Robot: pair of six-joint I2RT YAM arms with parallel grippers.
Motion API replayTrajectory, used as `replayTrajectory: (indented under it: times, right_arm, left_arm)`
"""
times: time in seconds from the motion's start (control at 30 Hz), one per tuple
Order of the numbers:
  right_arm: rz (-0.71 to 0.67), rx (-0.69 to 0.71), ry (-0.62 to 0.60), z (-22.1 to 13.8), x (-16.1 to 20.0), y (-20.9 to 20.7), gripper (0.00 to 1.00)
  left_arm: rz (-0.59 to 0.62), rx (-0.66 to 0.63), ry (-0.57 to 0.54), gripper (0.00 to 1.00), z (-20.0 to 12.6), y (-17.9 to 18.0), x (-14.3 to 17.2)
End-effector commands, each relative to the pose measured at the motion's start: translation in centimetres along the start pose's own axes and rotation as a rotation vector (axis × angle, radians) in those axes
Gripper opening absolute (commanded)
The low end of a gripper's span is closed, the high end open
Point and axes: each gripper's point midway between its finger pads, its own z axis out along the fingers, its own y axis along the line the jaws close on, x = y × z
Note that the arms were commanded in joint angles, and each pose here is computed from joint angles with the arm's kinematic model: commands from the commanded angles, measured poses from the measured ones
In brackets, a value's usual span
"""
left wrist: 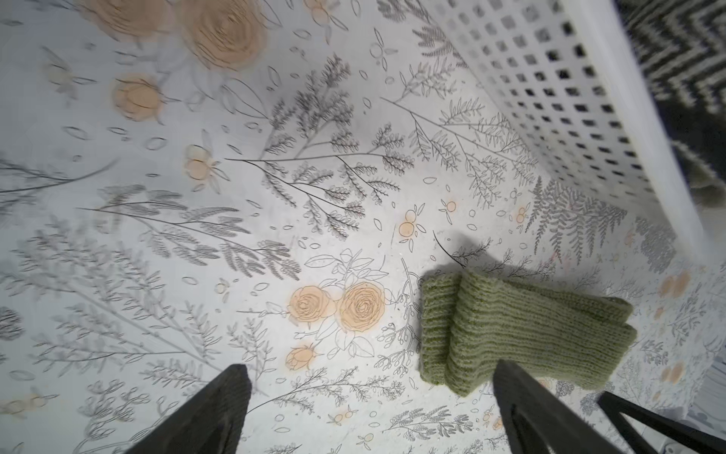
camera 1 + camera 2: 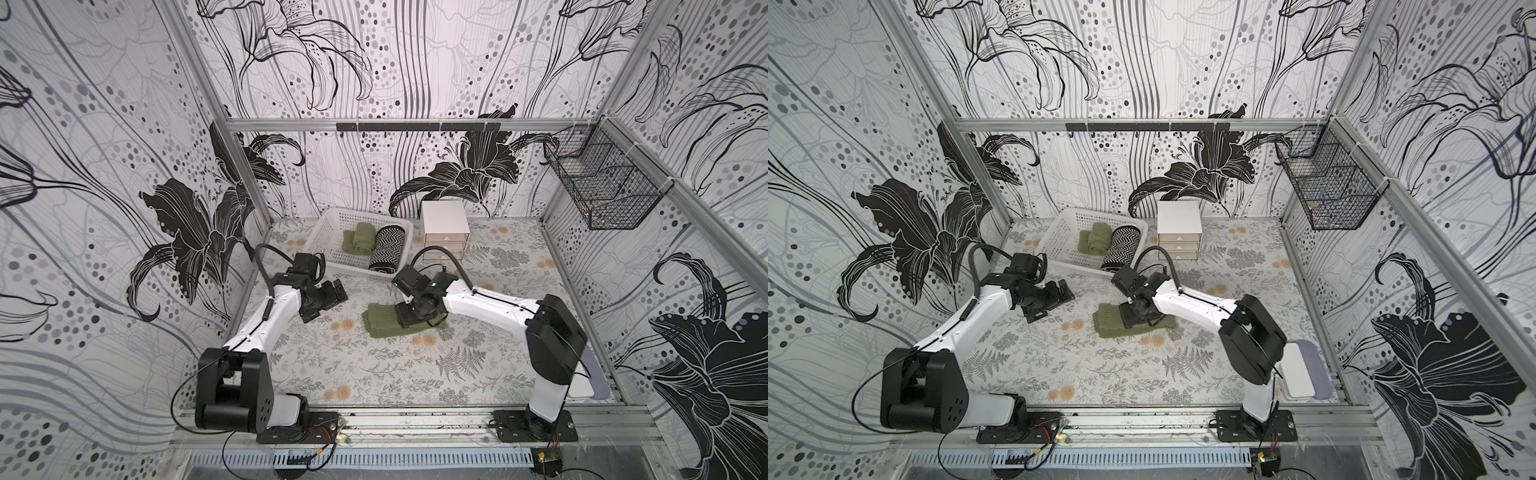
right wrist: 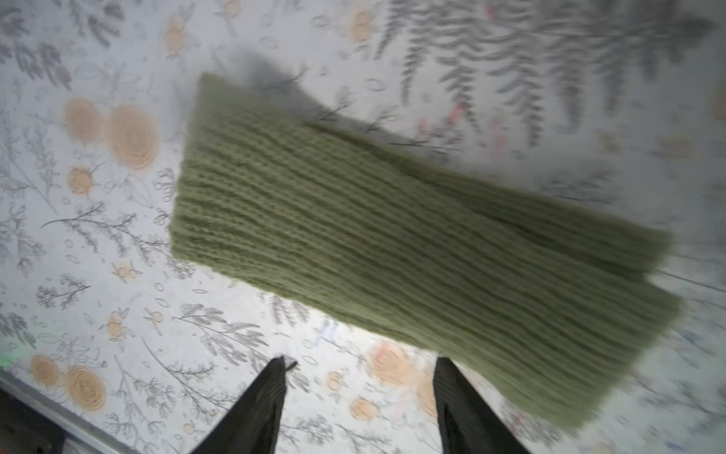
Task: Roll up the scarf and place it into the basket
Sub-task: Fold the scarf at the center of the board.
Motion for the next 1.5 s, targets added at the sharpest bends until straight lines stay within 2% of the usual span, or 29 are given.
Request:
replayTrajectory:
  times: [0.0, 0.07, 0.1, 0.13, 0.17, 0.2, 0.6, 0.63, 0.7, 0.77, 0.87, 0.97, 1.07, 1.1, 1.2, 1.23, 1.33, 1.47]
  right_arm:
    - [0.078, 0.043, -0.093, -2.4, -0.8, -3.0, 0.62]
    - [0.093, 0.071, -0.121, -3.6, -0.6, -4.7, 0.61]
    - [0.103, 0.082, -0.125, -3.9, -0.4, -5.5, 0.61]
    - [0.114, 0.089, -0.128, -4.1, -0.2, -6.2, 0.61]
    - [0.125, 0.099, -0.130, -4.3, 0.0, -6.9, 0.60]
    - [0.133, 0.108, -0.133, -4.5, 0.2, -7.6, 0.60]
    - [0.181, 0.127, -0.134, -4.7, 1.8, -10.6, 0.60]
    - [0.180, 0.126, -0.133, -4.6, 1.8, -10.6, 0.60]
    - [0.178, 0.130, -0.126, -4.4, 2.0, -10.7, 0.60]
    - [0.176, 0.133, -0.123, -4.3, 2.0, -10.8, 0.60]
    - [0.176, 0.140, -0.120, -4.2, 2.2, -11.0, 0.60]
    - [0.168, 0.118, -0.118, -4.0, 2.2, -10.7, 0.60]
    - [0.161, 0.069, -0.121, -3.1, 1.9, -9.8, 0.52]
    - [0.156, 0.037, -0.123, -2.7, 1.5, -9.2, 0.45]
    - [0.140, -0.076, -0.122, -1.4, 0.3, -7.0, 0.07]
    - [0.133, -0.124, -0.120, -1.0, -0.1, -6.1, 0.00]
    - [0.111, -0.252, -0.117, 0.1, -0.9, -3.5, 0.00]
    - [0.119, -0.245, -0.065, 3.1, -0.6, -3.4, 0.00]
  left_arm:
    - [0.028, 0.045, 0.009, 0.99, 2.3, -2.9, 0.4]
    - [0.035, 0.057, 0.029, 0.88, 3.9, -4.1, 1.0]
    - [0.036, 0.062, 0.036, 0.78, 4.4, -4.5, 1.3]
    - [0.035, 0.066, 0.045, 0.63, 5.1, -4.9, 1.5]
    - [0.032, 0.064, 0.053, 0.54, 5.6, -5.1, 1.6]
    - [0.038, 0.068, 0.056, 0.50, 6.0, -5.5, 1.8]
    - [0.070, 0.084, 0.074, 0.50, 8.2, -8.3, 3.2]
    - [0.073, 0.086, 0.073, 0.42, 8.3, -8.5, 3.3]
    - [0.072, 0.086, 0.076, 0.18, 8.5, -8.6, 3.4]
    - [0.078, 0.088, 0.092, 0.11, 8.4, -8.8, 3.6]
    - [0.078, 0.100, 0.073, 0.00, 6.1, -9.2, 3.6]
    - [0.102, 0.113, -0.018, 0.00, 1.5, -9.8, 3.5]
    - [0.078, 0.080, -0.026, 0.00, 1.2, -7.7, 3.5]
    - [0.073, 0.074, -0.006, 0.00, 1.6, -7.2, 3.7]
    - [0.079, 0.090, 0.000, 0.00, 2.4, -7.3, 3.9]
    - [0.081, 0.099, 0.000, 0.00, 2.5, -7.4, 3.8]
    - [0.077, 0.073, -0.011, 0.00, 3.0, -6.8, 3.6]
    - [0.067, 0.039, -0.004, 0.00, 3.6, -5.5, 3.4]
